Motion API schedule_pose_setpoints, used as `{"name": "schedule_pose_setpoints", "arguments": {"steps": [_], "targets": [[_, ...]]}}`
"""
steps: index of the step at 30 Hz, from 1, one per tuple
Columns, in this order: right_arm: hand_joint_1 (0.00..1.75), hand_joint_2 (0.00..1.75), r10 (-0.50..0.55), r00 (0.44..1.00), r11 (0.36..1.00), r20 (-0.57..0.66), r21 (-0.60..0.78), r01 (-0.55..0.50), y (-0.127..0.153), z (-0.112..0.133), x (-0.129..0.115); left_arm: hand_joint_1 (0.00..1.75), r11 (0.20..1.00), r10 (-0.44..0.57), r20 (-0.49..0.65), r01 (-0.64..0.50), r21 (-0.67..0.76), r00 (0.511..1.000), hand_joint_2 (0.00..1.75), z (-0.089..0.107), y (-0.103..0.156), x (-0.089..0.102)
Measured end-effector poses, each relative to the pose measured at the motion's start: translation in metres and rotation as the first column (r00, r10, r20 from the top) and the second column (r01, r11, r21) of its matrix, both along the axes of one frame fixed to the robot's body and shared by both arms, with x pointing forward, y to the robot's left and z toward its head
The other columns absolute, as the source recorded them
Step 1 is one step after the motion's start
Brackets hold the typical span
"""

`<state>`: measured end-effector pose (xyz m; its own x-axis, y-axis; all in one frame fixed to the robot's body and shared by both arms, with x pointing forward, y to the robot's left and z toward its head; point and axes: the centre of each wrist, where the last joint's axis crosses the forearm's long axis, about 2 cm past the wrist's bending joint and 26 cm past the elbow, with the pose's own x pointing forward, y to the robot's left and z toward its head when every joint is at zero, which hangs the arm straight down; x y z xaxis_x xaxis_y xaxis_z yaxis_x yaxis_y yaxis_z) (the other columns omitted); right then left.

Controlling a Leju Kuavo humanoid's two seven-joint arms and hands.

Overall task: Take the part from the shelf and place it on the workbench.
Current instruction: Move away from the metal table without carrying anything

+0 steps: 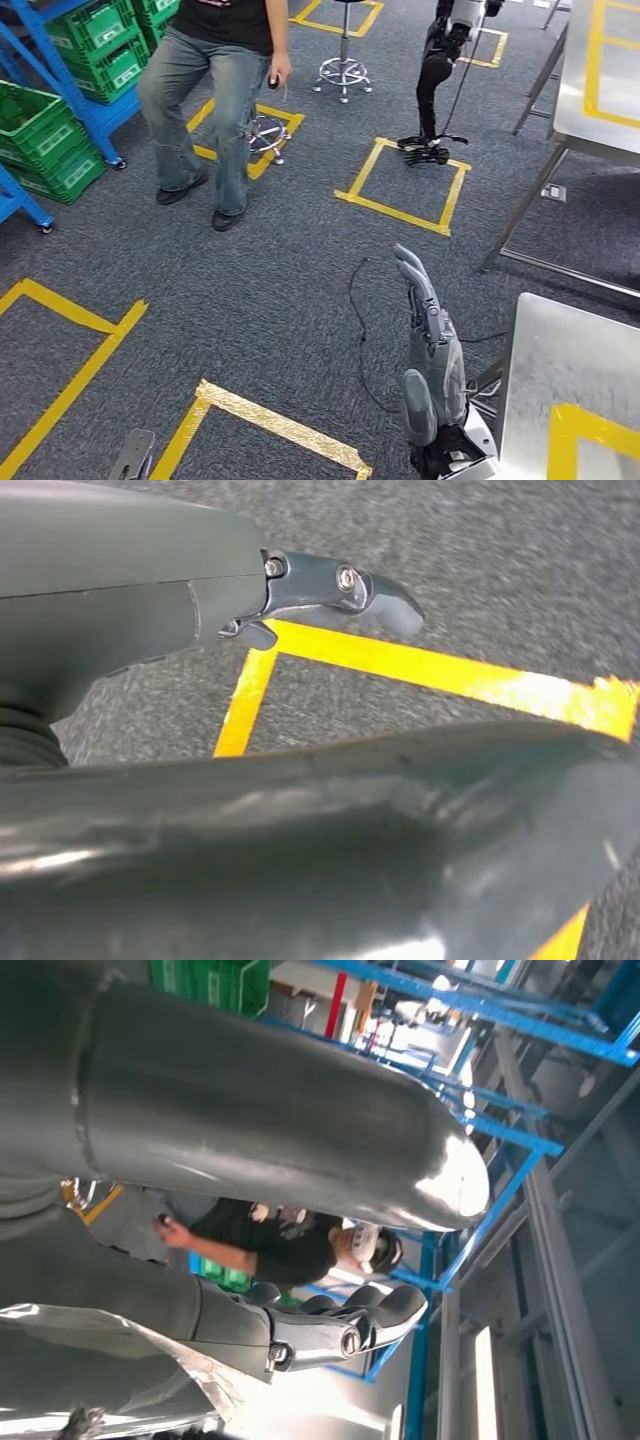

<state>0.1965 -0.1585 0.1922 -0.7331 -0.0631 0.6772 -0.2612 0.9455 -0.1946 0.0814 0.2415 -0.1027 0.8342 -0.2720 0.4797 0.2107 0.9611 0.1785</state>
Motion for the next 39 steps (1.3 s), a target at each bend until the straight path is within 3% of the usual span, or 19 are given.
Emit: {"name": "schedule_pose_setpoints", "arguments": {"steps": [39], "targets": [[0.00,0.00,-0.003,1.000,1.000,-0.006,-0.002,0.003,-0.0011,-0.0019,-0.0023,0.00,1.000,0.002,-0.008,-0.002,-0.005,1.000,0.00,-0.0006,-0.0026,-0.0045]]}}
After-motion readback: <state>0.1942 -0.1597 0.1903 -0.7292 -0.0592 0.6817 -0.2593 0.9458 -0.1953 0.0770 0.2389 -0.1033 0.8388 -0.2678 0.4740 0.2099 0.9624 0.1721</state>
